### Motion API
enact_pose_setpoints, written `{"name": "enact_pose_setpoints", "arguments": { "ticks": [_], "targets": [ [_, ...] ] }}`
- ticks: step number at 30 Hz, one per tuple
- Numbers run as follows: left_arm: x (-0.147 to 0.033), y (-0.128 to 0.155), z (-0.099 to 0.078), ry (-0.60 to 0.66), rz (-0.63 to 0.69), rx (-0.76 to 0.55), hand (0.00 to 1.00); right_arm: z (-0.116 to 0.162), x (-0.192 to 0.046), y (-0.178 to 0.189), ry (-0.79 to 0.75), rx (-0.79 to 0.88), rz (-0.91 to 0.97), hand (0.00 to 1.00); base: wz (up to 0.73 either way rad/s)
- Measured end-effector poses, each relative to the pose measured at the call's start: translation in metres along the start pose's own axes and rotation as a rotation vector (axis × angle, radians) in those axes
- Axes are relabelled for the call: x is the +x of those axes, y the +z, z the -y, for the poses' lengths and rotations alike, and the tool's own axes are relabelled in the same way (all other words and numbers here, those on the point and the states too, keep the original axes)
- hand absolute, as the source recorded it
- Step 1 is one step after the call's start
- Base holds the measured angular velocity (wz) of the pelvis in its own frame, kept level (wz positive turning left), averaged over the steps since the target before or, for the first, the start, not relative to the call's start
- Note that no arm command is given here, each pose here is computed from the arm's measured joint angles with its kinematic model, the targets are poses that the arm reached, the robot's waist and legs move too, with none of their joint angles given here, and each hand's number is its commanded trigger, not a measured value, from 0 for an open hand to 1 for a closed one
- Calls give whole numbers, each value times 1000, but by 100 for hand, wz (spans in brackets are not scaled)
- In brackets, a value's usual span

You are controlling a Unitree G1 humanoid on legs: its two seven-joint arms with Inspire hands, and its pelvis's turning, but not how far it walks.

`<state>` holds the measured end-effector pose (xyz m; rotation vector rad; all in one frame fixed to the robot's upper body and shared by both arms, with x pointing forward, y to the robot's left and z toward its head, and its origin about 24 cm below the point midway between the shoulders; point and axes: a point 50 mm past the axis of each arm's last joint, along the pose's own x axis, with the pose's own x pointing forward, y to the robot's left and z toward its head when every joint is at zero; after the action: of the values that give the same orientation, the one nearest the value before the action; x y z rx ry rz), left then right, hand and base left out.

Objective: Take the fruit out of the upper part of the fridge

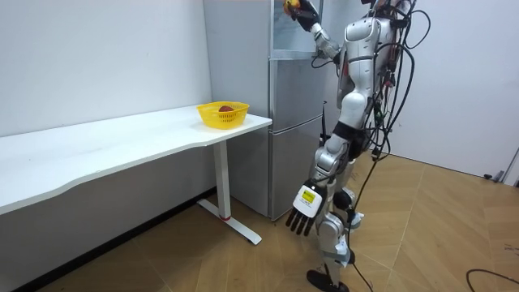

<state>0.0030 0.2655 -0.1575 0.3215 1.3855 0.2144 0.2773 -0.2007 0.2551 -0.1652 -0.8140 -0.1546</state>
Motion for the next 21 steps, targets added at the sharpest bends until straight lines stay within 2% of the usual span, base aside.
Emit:
{"name": "enact_pose_setpoints", "arguments": {
  "ticks": [7,15,21],
  "targets": [
    [0,-1,6,-28,4,35,0,-38,-25,14,198,-43,94,100,-1],
    [3,12,9,-45,51,50,0,-67,-37,22,354,-161,188,100,0],
    [3,6,10,-71,20,44,0,-81,-44,22,455,-189,201,100,4]
  ]
}}
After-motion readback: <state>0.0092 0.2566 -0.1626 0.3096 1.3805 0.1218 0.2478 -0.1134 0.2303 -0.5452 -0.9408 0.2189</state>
